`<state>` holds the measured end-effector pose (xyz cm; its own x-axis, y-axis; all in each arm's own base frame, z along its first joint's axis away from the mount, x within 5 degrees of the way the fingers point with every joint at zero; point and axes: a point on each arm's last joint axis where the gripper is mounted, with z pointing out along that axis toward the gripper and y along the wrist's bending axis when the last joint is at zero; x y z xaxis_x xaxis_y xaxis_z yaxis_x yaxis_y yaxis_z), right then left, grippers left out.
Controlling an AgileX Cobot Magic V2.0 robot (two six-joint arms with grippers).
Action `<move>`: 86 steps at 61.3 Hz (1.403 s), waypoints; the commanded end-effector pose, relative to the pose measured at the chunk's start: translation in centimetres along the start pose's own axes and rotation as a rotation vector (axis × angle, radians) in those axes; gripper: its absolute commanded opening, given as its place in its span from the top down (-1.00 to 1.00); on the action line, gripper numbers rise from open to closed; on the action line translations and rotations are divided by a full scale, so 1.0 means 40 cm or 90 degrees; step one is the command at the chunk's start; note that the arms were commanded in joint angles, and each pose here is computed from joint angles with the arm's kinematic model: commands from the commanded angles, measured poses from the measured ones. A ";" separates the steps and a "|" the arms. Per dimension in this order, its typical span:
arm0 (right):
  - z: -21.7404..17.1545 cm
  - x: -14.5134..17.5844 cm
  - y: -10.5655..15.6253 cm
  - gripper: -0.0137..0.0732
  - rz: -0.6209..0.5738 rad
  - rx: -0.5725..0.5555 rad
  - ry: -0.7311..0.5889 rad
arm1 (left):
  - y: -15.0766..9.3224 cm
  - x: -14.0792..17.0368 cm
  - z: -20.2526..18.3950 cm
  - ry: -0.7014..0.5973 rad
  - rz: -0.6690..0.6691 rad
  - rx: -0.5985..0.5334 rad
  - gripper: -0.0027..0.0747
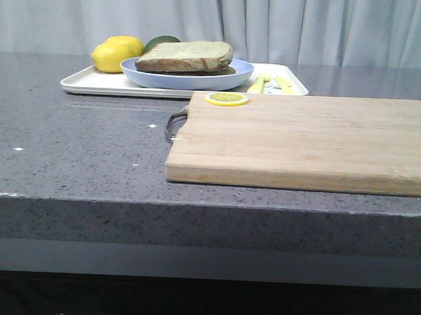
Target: Place bread and move sandwich to tray
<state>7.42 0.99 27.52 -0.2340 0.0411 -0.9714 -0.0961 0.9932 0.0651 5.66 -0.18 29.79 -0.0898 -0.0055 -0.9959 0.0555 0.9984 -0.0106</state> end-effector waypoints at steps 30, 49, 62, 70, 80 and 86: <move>-0.007 -0.039 -0.004 0.88 -0.001 0.015 -0.064 | 0.005 0.190 0.002 -0.080 -0.068 -0.030 0.98; -0.007 -0.039 -0.004 0.88 -0.001 0.015 -0.064 | 0.007 0.244 0.018 -0.055 -0.068 -0.033 0.98; -0.007 -0.039 -0.004 0.88 -0.001 0.015 -0.064 | 0.007 0.244 0.018 -0.055 -0.068 -0.033 0.98; -0.007 -0.039 -0.004 0.88 -0.001 0.015 -0.064 | 0.007 0.244 0.018 -0.055 -0.068 -0.033 0.98; -0.007 -0.039 -0.004 0.88 -0.001 0.015 -0.064 | 0.007 0.244 0.018 -0.055 -0.068 -0.033 0.98; -0.007 -0.039 -0.004 0.88 -0.001 0.015 -0.064 | 0.007 0.244 0.018 -0.055 -0.068 -0.033 0.98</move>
<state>7.42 0.99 27.53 -0.2321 0.0413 -0.9718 -0.0956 0.9933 0.0650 5.59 -0.04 19.58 -0.0911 -0.1067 -0.9901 -0.0060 0.9943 -0.1066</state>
